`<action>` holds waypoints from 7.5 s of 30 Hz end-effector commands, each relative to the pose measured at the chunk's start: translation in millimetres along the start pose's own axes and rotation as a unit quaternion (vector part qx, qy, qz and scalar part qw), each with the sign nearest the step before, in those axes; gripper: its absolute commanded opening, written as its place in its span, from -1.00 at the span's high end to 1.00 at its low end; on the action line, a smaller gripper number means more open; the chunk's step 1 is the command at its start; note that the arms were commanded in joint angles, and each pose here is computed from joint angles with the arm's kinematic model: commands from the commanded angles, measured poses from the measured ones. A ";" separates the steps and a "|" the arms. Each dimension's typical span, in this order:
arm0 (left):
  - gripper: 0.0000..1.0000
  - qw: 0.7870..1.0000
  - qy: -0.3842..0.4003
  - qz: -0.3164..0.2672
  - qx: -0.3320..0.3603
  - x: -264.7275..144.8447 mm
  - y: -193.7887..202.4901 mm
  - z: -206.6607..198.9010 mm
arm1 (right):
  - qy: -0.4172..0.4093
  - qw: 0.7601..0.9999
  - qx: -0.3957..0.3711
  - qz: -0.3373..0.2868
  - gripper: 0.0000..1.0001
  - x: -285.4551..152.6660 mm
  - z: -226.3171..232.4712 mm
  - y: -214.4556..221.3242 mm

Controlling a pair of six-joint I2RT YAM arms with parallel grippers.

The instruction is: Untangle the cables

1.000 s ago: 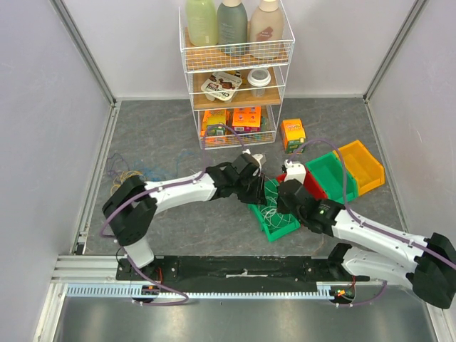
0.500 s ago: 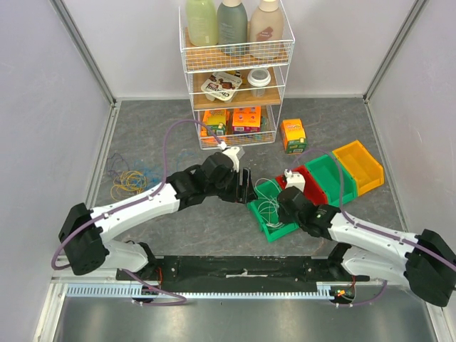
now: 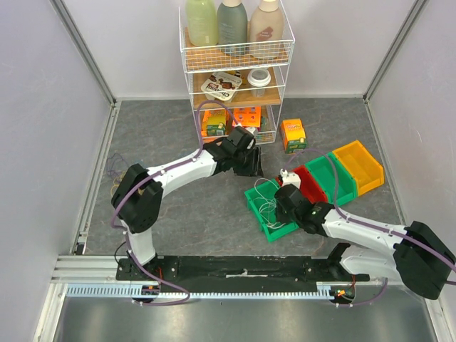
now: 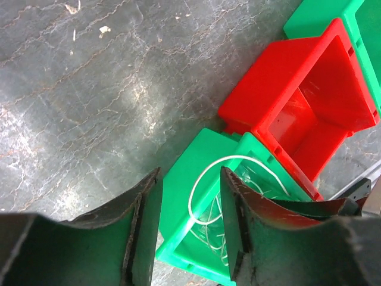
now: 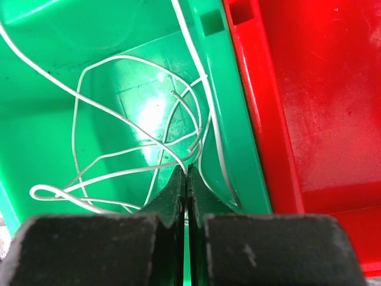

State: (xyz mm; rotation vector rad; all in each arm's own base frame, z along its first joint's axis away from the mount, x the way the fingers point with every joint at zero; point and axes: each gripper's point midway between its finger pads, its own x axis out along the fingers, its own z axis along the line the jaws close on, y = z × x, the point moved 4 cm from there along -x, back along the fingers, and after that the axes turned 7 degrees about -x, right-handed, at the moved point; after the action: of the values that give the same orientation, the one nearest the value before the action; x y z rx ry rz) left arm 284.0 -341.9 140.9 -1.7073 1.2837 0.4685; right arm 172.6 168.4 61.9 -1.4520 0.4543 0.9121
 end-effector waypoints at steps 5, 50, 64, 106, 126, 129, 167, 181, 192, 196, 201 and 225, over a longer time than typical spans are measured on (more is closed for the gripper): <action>0.10 0.999 0.021 0.022 0.029 9.3 3.6 -6.7 | -0.029 0.999 0.008 -0.034 1.00 -5.4 7.6 -17.7; 0.96 0.996 -0.014 0.063 0.057 9.0 82.2 -3.9 | -0.083 0.995 0.015 -0.062 -0.50 -87.6 5.3 -43.2; 0.31 0.998 0.032 0.002 0.051 -51.6 65.8 -20.2 | -0.092 0.992 0.051 -0.070 -0.11 -32.2 19.7 -32.6; 0.52 0.813 -0.160 -0.210 -0.519 -98.8 -58.0 308.4 | -0.125 0.983 0.004 -0.136 -0.45 -109.3 9.5 -62.5; 0.97 0.890 0.094 -0.424 -0.137 -348.4 -82.8 99.8 | -0.091 0.984 -0.023 -0.154 -0.45 -105.0 10.2 -86.1; 0.96 0.897 0.174 -0.400 -0.069 -371.2 -80.4 59.6 | -0.106 0.981 -0.024 -0.159 -0.45 -108.5 16.7 -93.1; 0.96 0.975 0.003 -0.120 -0.188 -203.9 70.8 103.2 | -0.318 0.920 -0.135 -0.188 -0.50 -100.2 168.1 -111.1; -0.46 0.932 -0.062 -0.148 -0.325 -175.2 21.2 179.9 | -0.251 0.940 -0.113 -0.201 -0.54 -126.1 111.8 -98.5; -0.49 0.840 -0.053 -0.235 -0.486 -215.7 11.3 276.6 | -0.259 0.933 -0.139 -0.207 -0.58 -122.2 118.1 -100.2; -0.51 0.815 -0.066 -0.247 -0.520 -218.1 9.7 302.8 | -0.278 0.928 -0.144 -0.203 -0.59 -118.6 127.4 -98.8; -0.31 0.796 -0.040 -0.218 -0.563 -194.8 2.7 323.4 | -0.279 0.929 -0.131 -0.203 -0.61 -117.4 120.5 -91.0; 0.03 0.749 -0.094 -0.228 -0.615 -119.8 5.6 365.4 | -0.261 0.939 -0.111 -0.196 -0.63 -117.5 106.2 -81.5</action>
State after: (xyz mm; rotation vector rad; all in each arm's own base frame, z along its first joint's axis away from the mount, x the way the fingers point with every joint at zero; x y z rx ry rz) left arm 300.7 19.1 54.1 -2.8062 0.3319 1.2949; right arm 137.7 252.3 207.2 -1.4056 -0.3257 1.0229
